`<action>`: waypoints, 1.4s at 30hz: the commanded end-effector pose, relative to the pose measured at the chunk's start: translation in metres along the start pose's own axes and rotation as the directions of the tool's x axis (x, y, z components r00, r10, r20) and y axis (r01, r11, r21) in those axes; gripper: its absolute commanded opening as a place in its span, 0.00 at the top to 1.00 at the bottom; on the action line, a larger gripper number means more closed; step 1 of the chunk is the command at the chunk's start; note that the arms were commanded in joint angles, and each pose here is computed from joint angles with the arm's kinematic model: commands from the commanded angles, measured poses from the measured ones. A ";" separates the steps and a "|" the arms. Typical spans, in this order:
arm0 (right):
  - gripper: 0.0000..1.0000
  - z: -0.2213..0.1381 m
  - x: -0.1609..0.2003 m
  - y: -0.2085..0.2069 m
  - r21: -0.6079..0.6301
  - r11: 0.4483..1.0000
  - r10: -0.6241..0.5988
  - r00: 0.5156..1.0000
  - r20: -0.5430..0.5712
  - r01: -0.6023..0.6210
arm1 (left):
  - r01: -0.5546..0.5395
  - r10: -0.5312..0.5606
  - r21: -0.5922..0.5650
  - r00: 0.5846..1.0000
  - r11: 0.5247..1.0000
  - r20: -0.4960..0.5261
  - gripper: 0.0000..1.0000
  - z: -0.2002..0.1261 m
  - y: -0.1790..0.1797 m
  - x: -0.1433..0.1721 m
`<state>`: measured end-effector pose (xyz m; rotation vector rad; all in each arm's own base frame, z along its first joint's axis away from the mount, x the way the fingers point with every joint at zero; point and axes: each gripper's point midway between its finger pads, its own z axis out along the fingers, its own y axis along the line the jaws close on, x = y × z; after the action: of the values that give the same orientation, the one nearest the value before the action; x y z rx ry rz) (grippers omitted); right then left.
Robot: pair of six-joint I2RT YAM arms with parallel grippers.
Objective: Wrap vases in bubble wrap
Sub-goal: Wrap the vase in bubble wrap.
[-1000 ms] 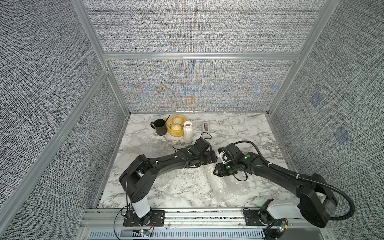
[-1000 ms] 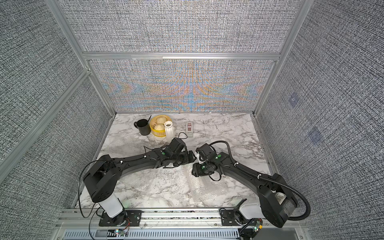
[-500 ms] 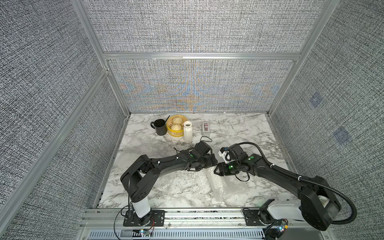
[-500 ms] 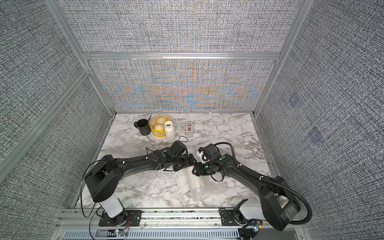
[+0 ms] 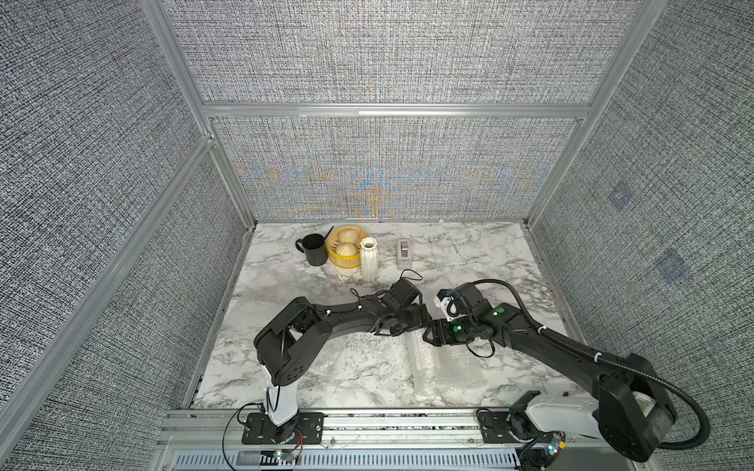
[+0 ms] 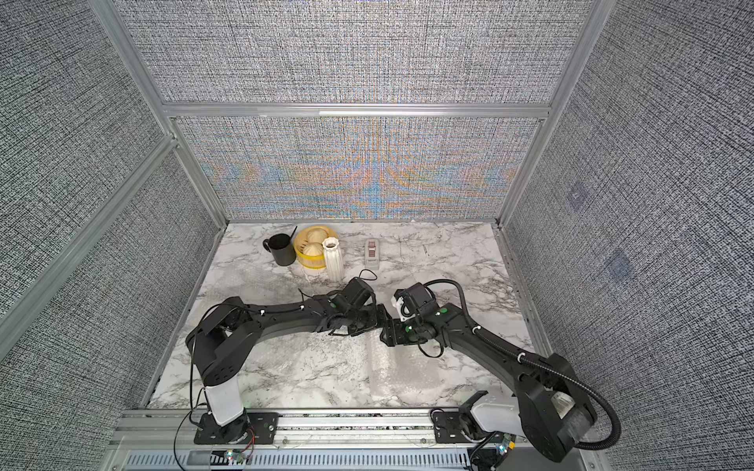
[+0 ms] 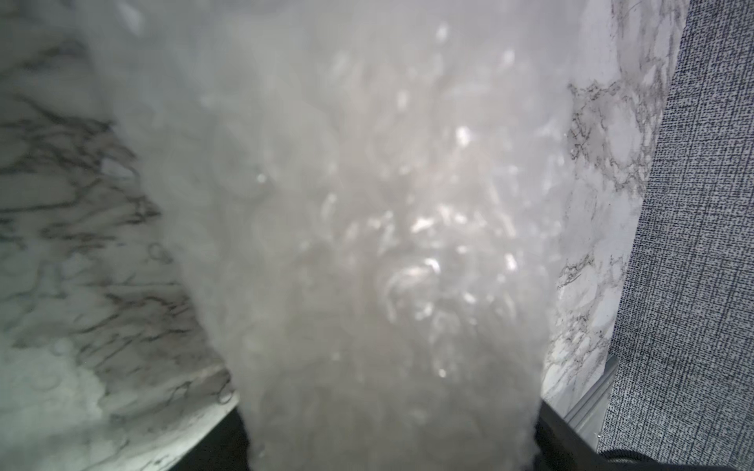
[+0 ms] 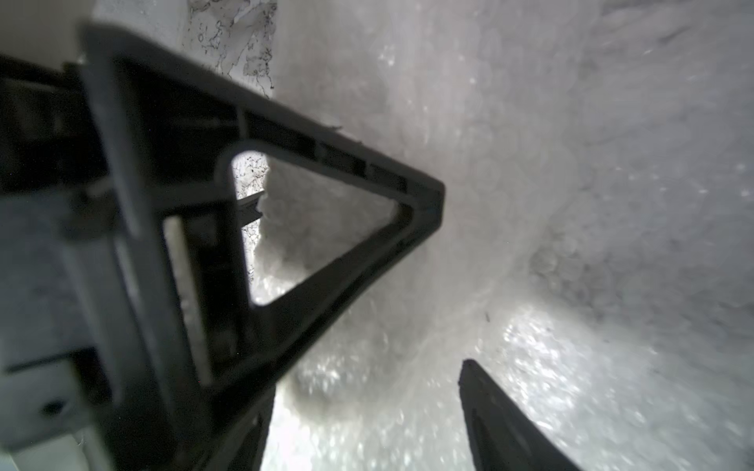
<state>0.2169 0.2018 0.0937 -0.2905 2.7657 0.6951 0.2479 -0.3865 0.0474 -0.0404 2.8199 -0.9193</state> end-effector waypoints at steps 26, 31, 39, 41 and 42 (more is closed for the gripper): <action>0.39 -0.005 -0.010 -0.123 0.014 0.928 0.371 0.927 0.052 -0.372 | -0.187 0.178 -0.156 0.981 0.970 -0.073 0.23 0.001 0.024 -0.003; 0.48 0.010 -0.005 -0.117 -0.047 0.922 0.385 0.923 0.003 -0.384 | -0.188 0.180 -0.152 0.982 0.970 -0.063 0.19 -0.001 0.020 -0.005; 0.65 0.015 -0.004 -0.112 -0.073 0.925 0.373 0.928 -0.022 -0.374 | -0.198 0.189 -0.167 0.980 0.966 -0.068 0.17 -0.002 0.022 -0.005; 0.71 0.014 -0.004 -0.110 -0.082 0.925 0.371 0.929 -0.022 -0.371 | -0.200 0.191 -0.173 0.979 0.964 -0.067 0.17 -0.002 0.023 -0.006; 0.73 0.013 -0.005 -0.109 -0.091 0.925 0.368 0.930 -0.019 -0.368 | -0.200 0.191 -0.176 0.979 0.964 -0.065 0.17 -0.003 0.024 -0.006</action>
<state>0.2506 0.1097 0.0319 0.2545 2.8452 0.8683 0.2561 -0.3872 0.0494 0.2349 2.8316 -0.7833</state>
